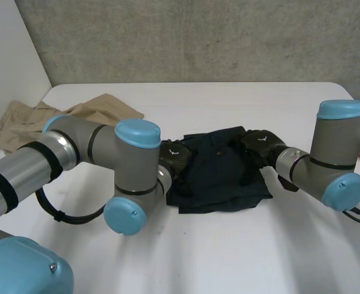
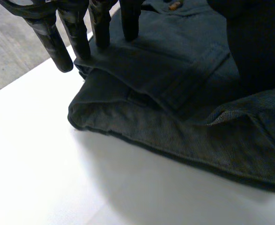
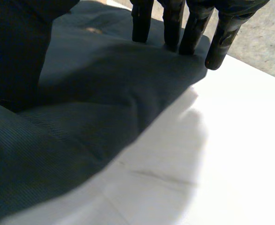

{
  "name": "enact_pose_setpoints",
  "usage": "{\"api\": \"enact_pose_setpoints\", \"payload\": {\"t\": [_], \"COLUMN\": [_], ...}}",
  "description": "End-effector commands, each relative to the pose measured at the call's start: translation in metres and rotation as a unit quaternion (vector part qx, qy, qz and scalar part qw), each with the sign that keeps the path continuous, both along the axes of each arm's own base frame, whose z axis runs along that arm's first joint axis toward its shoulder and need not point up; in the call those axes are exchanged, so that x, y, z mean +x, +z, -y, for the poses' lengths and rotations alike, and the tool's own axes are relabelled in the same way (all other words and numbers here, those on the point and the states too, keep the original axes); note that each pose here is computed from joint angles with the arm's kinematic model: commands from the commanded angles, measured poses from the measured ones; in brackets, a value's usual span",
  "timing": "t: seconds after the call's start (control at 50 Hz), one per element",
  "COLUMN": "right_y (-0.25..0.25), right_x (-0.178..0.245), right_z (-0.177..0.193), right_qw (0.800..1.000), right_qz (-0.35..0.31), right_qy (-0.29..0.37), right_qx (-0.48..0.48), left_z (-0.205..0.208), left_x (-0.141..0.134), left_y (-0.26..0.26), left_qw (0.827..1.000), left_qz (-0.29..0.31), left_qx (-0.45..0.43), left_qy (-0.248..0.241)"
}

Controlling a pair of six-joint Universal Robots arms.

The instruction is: Fold the laundry.

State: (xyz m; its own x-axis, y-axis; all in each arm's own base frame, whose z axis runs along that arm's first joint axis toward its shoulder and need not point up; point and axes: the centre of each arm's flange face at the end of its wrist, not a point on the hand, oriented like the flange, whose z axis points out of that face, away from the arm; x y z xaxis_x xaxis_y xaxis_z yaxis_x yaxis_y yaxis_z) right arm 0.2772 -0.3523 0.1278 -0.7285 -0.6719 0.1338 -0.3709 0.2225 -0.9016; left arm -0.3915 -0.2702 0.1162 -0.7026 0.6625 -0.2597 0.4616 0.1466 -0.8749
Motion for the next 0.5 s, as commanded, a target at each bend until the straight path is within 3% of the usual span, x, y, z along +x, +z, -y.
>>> {"api": "enact_pose_setpoints", "payload": {"t": [0.02, 0.12, 0.26, 0.5], "right_y": [0.022, 0.076, 0.094, 0.049], "right_x": [-0.006, -0.013, -0.021, -0.004], "right_z": [-0.002, -0.01, -0.039, -0.105], "right_qw": [0.996, 0.987, 0.977, 0.993], "right_qz": [-0.061, -0.04, -0.036, -0.01], "right_qy": [0.0, -0.026, -0.066, -0.026], "right_qx": [-0.063, -0.152, -0.201, -0.113], "left_z": [-0.01, -0.017, -0.038, -0.07], "left_x": [-0.004, -0.003, 0.014, 0.054], "left_y": [0.038, 0.092, 0.151, 0.188], "left_qw": [0.999, 0.995, 0.987, 0.982], "left_qz": [-0.009, -0.057, -0.119, -0.152], "left_qx": [-0.033, -0.065, -0.076, -0.039], "left_qy": [-0.027, -0.045, -0.074, -0.108]}}
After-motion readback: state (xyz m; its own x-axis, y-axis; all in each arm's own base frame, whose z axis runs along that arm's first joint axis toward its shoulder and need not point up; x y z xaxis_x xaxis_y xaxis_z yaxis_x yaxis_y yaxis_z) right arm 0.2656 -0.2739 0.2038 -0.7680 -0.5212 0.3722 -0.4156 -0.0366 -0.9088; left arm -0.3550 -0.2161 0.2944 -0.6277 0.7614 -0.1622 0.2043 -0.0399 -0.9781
